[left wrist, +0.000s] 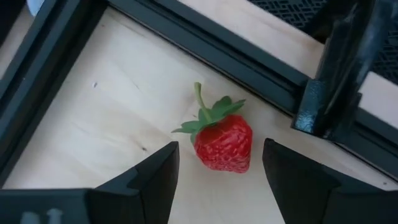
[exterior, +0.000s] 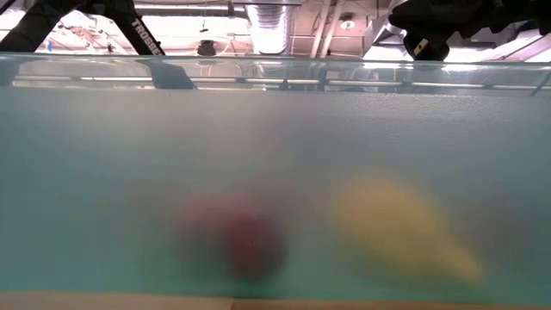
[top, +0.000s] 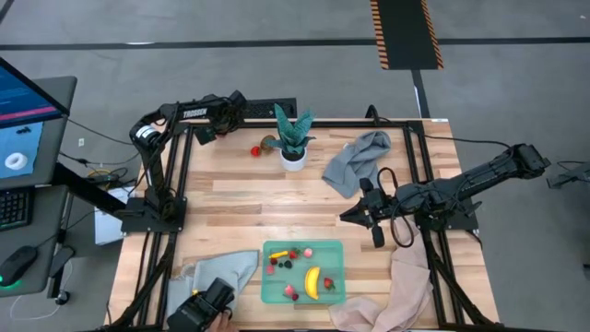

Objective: Pick and placing Produce into tupperware
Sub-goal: Put the red strawberry into the green bin

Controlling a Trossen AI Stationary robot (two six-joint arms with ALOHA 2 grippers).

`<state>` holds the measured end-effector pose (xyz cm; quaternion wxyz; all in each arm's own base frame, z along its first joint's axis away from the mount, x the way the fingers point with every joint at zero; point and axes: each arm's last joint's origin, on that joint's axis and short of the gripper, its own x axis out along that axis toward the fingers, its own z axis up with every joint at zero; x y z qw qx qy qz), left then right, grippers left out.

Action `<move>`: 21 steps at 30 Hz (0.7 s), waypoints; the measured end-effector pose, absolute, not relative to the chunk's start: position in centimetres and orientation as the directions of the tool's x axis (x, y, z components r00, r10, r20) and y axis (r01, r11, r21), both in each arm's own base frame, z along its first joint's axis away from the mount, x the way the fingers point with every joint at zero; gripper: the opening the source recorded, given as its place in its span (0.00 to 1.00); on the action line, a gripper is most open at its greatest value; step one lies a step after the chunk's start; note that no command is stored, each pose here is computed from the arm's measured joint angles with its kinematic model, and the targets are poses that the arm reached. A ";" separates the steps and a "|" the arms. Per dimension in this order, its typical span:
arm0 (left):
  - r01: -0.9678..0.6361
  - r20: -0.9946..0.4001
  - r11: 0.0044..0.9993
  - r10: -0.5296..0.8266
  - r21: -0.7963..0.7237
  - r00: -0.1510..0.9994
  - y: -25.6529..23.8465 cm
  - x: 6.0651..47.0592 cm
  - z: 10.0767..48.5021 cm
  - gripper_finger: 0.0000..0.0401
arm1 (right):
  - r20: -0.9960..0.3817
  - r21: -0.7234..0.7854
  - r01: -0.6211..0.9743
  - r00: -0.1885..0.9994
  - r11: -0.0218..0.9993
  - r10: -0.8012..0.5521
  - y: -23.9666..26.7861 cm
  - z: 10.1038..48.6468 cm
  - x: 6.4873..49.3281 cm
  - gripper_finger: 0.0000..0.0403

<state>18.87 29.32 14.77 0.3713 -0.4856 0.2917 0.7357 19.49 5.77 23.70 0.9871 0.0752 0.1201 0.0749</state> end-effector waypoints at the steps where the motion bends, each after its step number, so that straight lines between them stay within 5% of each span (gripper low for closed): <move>1: -0.828 -0.932 -0.556 0.264 0.065 -0.250 29.3 18.8 14.6 0.54 | -0.226 0.167 -0.130 0.960 0.977 0.166 5.8 23.7 19.5 0.15; 11: -0.823 -0.940 -0.567 0.272 0.014 -0.204 29.5 18.3 13.7 0.33 | -0.225 0.167 -0.130 0.960 0.977 0.166 5.8 23.7 19.5 0.15; 21: -0.831 -0.939 -0.556 0.286 0.001 -0.192 29.0 18.7 14.4 0.33 | -0.225 0.167 -0.130 0.960 0.977 0.166 5.8 23.7 19.5 0.15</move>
